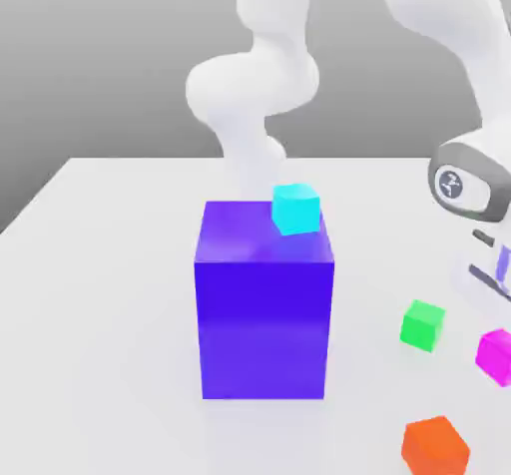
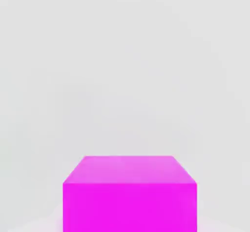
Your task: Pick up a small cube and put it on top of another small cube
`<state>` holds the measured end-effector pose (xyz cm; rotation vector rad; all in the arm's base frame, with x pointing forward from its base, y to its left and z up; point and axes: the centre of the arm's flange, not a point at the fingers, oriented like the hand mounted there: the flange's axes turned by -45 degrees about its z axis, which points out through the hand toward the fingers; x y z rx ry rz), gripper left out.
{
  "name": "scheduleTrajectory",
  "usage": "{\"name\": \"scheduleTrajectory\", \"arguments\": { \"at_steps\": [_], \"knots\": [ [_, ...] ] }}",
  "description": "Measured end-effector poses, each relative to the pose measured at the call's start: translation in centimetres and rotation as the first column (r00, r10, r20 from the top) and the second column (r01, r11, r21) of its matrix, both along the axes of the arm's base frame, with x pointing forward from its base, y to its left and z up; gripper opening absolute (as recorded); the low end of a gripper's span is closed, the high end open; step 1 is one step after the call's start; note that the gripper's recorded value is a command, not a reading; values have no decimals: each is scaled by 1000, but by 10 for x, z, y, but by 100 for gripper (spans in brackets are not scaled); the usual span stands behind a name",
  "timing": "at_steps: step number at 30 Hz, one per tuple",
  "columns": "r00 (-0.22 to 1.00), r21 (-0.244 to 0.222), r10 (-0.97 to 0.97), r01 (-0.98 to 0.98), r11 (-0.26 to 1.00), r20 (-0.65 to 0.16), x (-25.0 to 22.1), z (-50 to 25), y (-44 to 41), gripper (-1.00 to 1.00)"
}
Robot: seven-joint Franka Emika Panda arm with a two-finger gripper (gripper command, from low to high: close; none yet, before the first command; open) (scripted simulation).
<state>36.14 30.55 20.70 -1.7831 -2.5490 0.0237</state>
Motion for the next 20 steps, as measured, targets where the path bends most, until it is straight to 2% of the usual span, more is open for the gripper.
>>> {"name": "scheduleTrajectory", "arguments": {
  "at_steps": [5,10,17,18,20],
  "knots": [
    [999,0,-51,51,999,-7,-51,19,-16,-100],
    [995,-5,-100,100,995,23,-100,35,-40,-100],
    [993,-6,-111,111,994,33,-108,-20,-44,-100],
    [993,-6,-111,111,994,33,-108,-26,-45,100],
    [993,-7,-111,112,994,33,-108,-26,-45,100]
  ]
}}
